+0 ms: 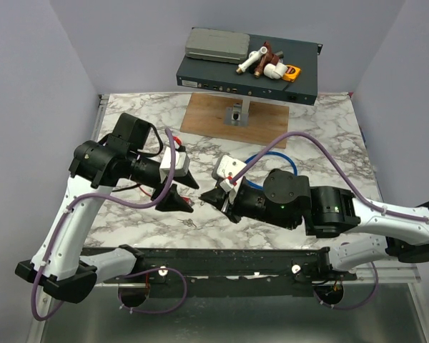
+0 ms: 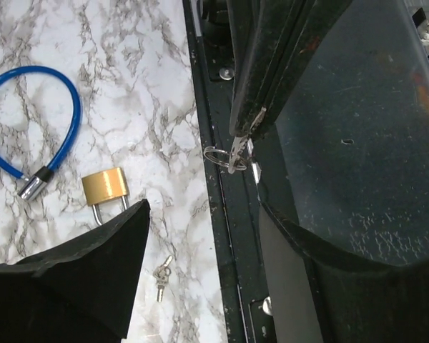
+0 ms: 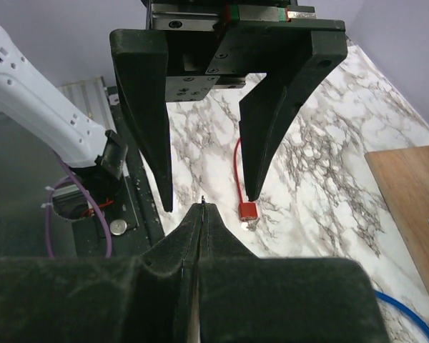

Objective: Unlock with the key
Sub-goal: Adjust the key.

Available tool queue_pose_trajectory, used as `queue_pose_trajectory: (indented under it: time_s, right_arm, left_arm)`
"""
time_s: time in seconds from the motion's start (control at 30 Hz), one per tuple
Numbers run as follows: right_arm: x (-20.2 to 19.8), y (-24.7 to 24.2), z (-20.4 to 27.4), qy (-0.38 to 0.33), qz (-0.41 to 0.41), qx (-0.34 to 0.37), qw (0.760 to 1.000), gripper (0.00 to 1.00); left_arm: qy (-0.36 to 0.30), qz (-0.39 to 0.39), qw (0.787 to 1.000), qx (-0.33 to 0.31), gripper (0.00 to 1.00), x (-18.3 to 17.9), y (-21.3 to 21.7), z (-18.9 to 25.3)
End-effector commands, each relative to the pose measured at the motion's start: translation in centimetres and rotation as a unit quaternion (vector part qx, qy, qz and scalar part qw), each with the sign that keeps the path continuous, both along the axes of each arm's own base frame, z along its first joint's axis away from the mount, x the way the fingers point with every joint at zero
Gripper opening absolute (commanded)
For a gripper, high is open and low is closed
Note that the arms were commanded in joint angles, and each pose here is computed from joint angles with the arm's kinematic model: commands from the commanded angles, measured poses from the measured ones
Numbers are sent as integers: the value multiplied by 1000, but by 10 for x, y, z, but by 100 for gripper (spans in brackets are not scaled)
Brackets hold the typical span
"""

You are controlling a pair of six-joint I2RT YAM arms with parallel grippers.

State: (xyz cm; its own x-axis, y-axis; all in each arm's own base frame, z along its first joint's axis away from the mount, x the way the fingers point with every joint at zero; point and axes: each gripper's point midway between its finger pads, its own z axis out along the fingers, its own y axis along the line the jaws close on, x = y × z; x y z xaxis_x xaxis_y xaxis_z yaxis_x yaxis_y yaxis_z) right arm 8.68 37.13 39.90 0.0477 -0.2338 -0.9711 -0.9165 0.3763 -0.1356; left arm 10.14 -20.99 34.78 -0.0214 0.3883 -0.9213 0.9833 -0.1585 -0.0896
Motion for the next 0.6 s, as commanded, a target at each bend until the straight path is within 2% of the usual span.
queue_pose_trajectory:
  time_s: [0.0,0.17,0.23,0.37,0.47,0.57]
  right_arm:
    - [-7,8,7,11,26,8,1000,1]
    - [-8,12,2,18,37,-3,999,1]
    - [-7,13,1,19,40,-5,999,1]
    - [-4,13,1,19,39,-7,999,1]
    - [-3,12,1,19,39,-7,999,1]
    - [-3,10,-1,20,39,-12,999,1]
  left_arm:
    - [-14,-44,998,-40,60,-22,-1,22]
    - [-16,-61,997,-44,51,-31,-2,27]
    - [-16,-68,997,-42,44,-33,-3,27]
    - [-18,-74,996,-35,22,-35,-5,25]
    - [-19,-76,997,-25,17,-35,-6,20]
    - [-19,-79,996,-20,7,-37,-6,17]
